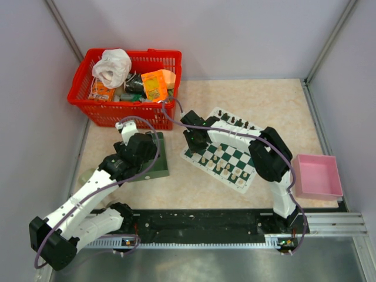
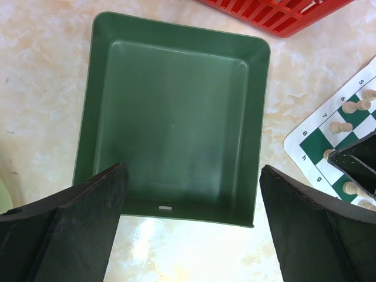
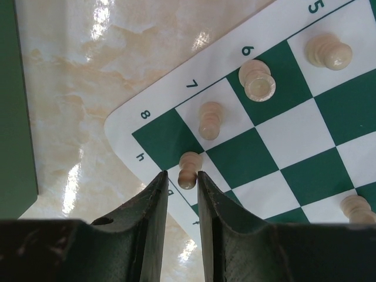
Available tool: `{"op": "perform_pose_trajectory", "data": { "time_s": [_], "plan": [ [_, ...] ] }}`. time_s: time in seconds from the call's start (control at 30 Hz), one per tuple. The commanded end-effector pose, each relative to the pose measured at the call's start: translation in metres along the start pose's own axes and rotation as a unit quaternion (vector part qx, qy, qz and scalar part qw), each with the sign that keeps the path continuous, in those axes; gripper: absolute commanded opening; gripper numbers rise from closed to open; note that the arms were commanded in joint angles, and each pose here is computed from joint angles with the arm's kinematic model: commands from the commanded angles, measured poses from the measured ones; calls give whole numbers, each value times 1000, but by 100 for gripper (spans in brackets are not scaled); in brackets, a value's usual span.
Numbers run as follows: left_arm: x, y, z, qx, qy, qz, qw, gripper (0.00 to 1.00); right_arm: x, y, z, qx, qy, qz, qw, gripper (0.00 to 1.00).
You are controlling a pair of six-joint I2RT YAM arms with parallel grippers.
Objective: Set up the chess pieces on the board
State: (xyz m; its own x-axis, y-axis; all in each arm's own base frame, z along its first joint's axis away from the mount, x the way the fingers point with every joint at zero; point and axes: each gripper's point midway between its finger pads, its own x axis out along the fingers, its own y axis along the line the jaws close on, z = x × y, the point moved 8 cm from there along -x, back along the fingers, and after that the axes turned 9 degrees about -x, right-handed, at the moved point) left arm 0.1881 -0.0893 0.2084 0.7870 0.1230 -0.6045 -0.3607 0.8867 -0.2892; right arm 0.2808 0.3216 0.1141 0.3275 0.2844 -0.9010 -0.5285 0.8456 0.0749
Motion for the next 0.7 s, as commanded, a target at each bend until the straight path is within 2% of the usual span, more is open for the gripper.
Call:
{"op": "perform_pose_trajectory", "data": {
  "time_s": [0.0,0.4,0.67],
  "plan": [
    [-1,0,3,-16,-11,-7,1000,99,-1,10,-9,-18,13,10,1000,26],
    [0,-2,4,-14,-10,-8,1000,99,-12,9,-5,-18,-1,4,1000,15],
    [0,-3,4,-15,-9,-8,1000,99,-35,6,3,-9,-36,-8,999,15]
  ]
}}
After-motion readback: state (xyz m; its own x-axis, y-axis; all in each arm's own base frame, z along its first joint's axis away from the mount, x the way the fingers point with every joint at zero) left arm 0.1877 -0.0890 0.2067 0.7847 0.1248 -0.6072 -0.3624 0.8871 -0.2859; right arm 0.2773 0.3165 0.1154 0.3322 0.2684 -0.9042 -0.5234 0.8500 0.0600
